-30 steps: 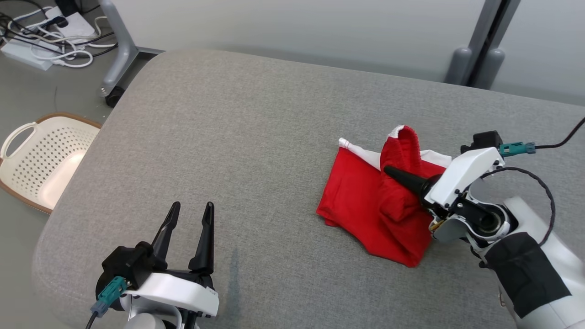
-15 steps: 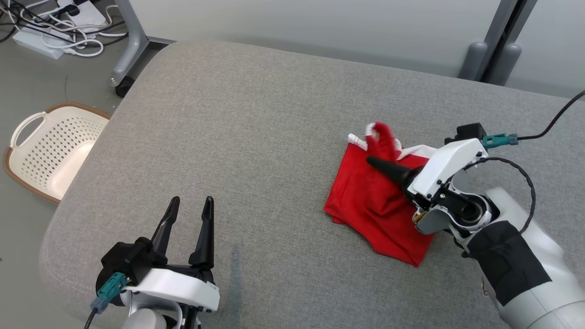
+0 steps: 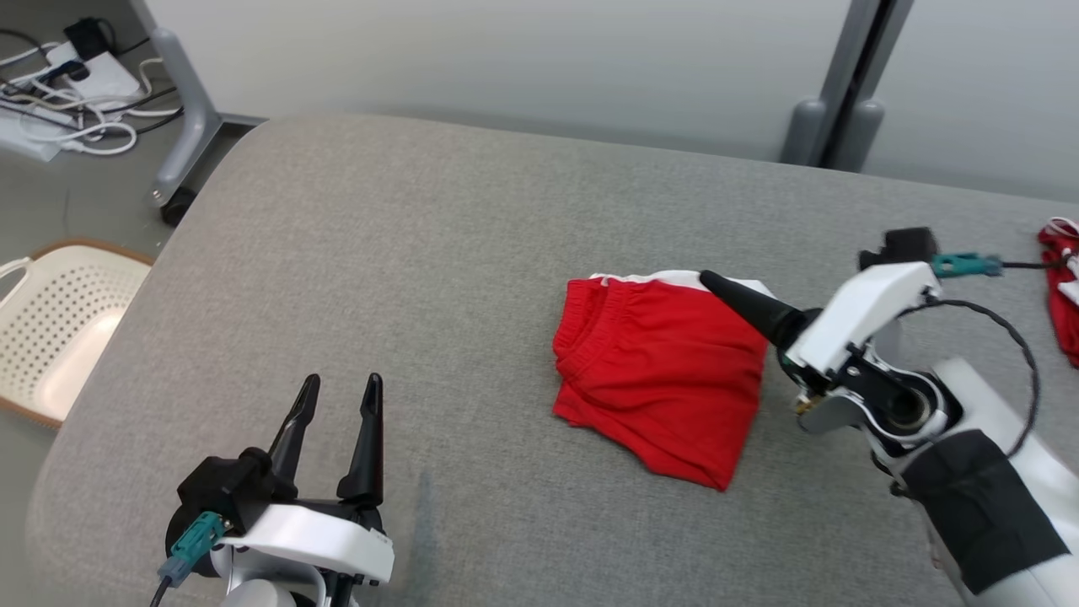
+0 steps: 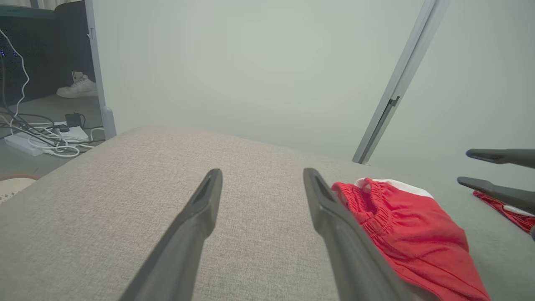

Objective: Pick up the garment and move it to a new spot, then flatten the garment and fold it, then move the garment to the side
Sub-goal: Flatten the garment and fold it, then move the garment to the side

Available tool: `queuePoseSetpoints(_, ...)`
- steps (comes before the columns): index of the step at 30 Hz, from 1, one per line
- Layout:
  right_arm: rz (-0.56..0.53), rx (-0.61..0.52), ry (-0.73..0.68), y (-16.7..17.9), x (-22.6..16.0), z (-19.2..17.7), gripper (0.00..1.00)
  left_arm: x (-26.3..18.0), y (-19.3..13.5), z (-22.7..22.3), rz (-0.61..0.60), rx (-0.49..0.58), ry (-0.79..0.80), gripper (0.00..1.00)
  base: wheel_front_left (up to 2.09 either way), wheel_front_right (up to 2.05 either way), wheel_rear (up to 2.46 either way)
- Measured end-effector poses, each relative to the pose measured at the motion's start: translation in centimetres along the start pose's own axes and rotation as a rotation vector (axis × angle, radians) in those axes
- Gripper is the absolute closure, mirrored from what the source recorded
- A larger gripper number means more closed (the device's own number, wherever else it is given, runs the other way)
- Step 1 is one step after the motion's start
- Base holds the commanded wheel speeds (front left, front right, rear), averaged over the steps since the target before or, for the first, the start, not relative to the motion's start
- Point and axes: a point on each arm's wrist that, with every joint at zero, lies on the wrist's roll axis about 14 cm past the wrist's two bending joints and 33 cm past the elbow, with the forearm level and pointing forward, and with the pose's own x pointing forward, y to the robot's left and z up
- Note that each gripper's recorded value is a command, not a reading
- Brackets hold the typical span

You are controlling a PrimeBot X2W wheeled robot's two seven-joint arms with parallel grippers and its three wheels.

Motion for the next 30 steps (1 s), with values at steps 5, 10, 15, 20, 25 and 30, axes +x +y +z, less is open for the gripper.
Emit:
queuePoseSetpoints(5,-0.086,-0.059,-0.039,-2.8,-2.6,0.6,0.0,0.3,-0.7,0.3,-0.029,0.003,-0.009,0.0,0.0,0.0,0.0)
queuePoseSetpoints(10,-0.167,-0.091,-0.031,-5.3,-4.1,0.1,0.0,0.5,-1.7,0.4,-0.06,0.003,-0.013,0.0,0.0,0.0,0.0)
queuePoseSetpoints(15,-0.237,-0.072,0.025,-7.5,-3.9,-1.3,0.0,0.7,-1.8,0.1,-0.064,0.005,-0.003,0.0,0.0,0.0,0.0)
queuePoseSetpoints(20,-0.282,-0.047,0.101,-8.6,-2.6,-2.0,0.0,0.6,-1.3,-0.4,-0.045,0.004,0.015,0.0,0.0,0.0,0.0)
queuePoseSetpoints(25,-0.289,-0.008,0.179,-8.5,-0.8,-3.4,0.0,0.5,-0.5,-0.5,-0.013,-0.002,0.019,0.0,0.0,0.0,0.0)
queuePoseSetpoints(30,-0.319,0.016,0.227,-9.5,0.2,-4.5,0.0,0.0,0.6,-0.8,0.028,-0.001,0.029,0.0,0.0,0.0,0.0)
